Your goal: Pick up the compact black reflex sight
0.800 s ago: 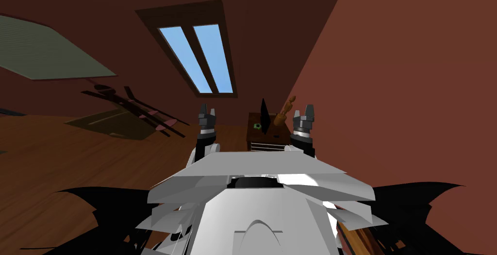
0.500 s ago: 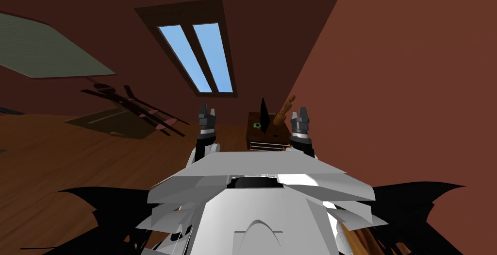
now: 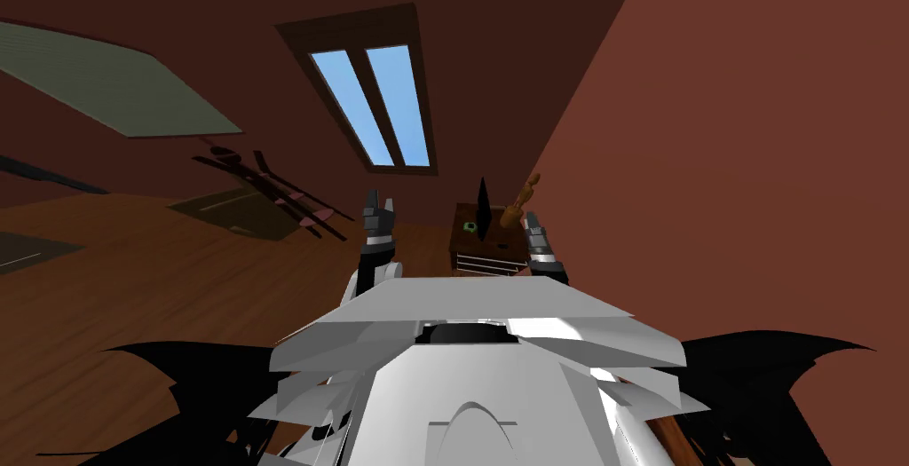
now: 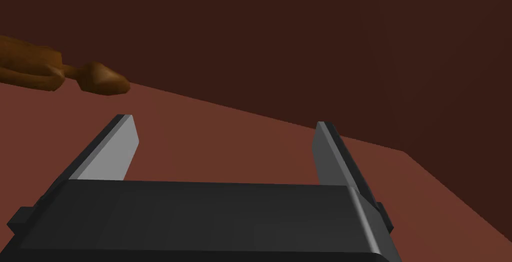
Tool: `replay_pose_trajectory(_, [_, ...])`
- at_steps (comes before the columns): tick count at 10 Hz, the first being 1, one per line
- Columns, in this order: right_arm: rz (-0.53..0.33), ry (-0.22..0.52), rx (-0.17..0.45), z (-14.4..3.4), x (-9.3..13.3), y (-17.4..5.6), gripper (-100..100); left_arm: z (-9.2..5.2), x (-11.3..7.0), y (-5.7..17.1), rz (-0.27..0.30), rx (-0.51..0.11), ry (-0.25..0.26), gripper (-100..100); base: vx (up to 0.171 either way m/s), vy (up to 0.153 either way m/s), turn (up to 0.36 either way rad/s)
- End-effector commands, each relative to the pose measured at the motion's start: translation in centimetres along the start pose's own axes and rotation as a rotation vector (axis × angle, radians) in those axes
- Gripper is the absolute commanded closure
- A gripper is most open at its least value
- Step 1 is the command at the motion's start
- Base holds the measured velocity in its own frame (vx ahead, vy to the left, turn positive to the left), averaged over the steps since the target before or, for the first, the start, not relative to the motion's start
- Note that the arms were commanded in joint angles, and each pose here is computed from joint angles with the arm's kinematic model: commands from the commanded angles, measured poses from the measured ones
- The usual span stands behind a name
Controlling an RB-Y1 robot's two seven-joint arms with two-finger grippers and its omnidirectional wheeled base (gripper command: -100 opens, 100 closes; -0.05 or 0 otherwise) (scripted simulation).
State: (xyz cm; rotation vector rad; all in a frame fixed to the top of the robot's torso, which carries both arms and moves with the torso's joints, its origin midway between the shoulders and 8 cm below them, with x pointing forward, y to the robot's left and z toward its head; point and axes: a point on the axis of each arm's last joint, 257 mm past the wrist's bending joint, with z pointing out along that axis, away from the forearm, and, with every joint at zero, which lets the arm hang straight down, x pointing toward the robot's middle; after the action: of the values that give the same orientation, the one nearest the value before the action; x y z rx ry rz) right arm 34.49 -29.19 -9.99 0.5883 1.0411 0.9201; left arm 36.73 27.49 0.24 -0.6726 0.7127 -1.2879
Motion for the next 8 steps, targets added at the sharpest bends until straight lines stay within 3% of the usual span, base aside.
replay_pose_trajectory(1, [-0.064, 0.076, 0.069, -1.4, 2.0, -2.8, -100, 0.0, 0.0, 0.0, 0.000, 0.000, 0.000, 0, -0.074, -0.063, 0.203])
replay_pose_trajectory(2, [-0.064, 0.077, 0.070, -1.4, 2.0, -2.9, -100, 0.0, 0.0, 0.0, 0.000, 0.000, 0.000, 0, -0.048, -0.036, 0.071])
replay_pose_trajectory(5, [-0.186, 0.227, 0.208, -6.1, 5.4, -8.6, -100, 0.0, 0.0, 0.0, 0.000, 0.000, 0.000, 0, -0.067, -0.033, 0.274])
replay_pose_trajectory(6, [-0.186, 0.228, 0.209, -6.1, 5.4, -8.7, -100, 0.0, 0.0, 0.0, 0.000, 0.000, 0.000, 0, -0.070, -0.039, 0.104])
replay_pose_trajectory(7, [-0.229, 0.279, 0.252, -8.0, 6.3, -10.5, -100, 0.0, 0.0, 0.0, 0.000, 0.000, 0.000, 0, -0.051, -0.014, 0.251])
replay_pose_trajectory(8, [-0.229, 0.282, 0.259, -8.2, 6.4, -10.7, -100, 0.0, 0.0, 0.0, 0.000, 0.000, 0.000, 0, -0.036, -0.013, 0.129])
